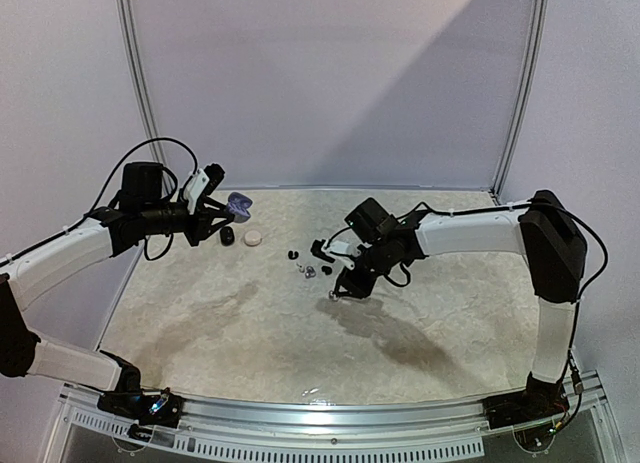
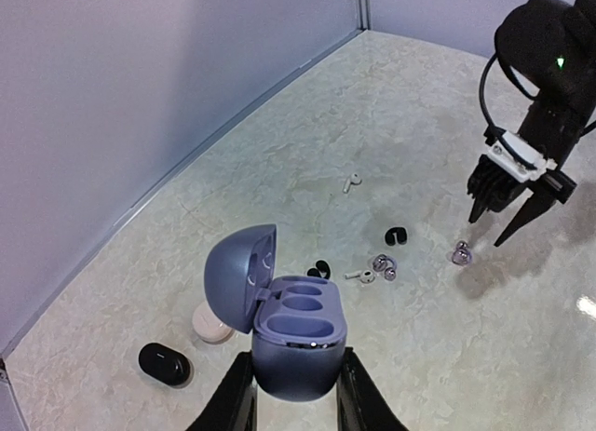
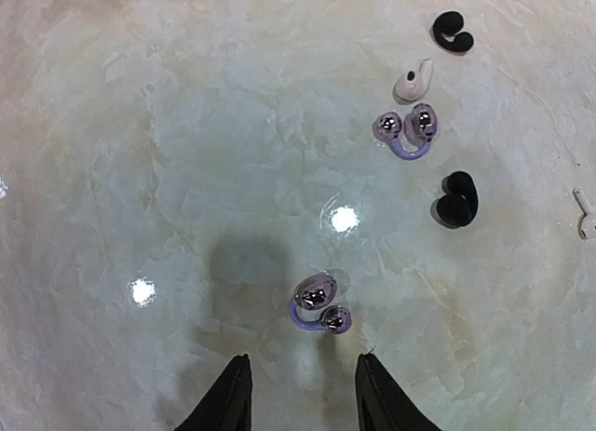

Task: Insert the wireless bluetooth earbuds into the charging case
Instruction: Pick up the left earbud from the center of the board.

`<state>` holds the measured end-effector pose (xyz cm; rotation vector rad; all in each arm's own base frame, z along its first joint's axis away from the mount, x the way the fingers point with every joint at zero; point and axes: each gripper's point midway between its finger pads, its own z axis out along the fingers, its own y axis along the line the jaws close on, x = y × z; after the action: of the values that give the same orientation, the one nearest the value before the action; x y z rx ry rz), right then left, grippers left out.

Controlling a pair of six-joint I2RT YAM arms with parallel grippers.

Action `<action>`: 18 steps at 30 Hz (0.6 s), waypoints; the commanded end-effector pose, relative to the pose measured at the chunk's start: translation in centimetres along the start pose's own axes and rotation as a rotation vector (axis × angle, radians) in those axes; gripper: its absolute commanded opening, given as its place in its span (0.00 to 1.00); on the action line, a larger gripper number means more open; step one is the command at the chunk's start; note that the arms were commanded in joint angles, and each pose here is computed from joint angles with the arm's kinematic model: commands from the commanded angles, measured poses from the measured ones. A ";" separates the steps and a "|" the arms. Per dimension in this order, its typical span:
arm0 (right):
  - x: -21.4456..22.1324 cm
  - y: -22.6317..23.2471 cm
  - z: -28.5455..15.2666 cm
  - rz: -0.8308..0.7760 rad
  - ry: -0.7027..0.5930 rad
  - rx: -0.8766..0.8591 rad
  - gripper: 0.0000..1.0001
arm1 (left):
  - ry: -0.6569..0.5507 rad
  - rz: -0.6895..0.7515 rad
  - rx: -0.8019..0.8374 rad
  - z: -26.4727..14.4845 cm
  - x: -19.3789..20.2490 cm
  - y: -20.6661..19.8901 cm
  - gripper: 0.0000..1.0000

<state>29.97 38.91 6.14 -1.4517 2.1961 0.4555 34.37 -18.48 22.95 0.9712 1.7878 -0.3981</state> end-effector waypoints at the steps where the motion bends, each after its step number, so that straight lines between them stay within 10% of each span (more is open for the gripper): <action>1: 1.5 0.8 2.5 -0.152 0.059 -0.004 0.38 | 0.007 0.016 -0.012 -0.5 0.2 0.2 0.00; 18: 1.5 0.5 4.8 -0.210 0.089 -0.019 0.27 | 0.015 0.013 -0.016 -0.2 0.6 0.3 0.00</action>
<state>29.64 39.65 1.88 -1.6817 2.1005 0.3547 34.37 -18.40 22.78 0.9825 1.7846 -0.3850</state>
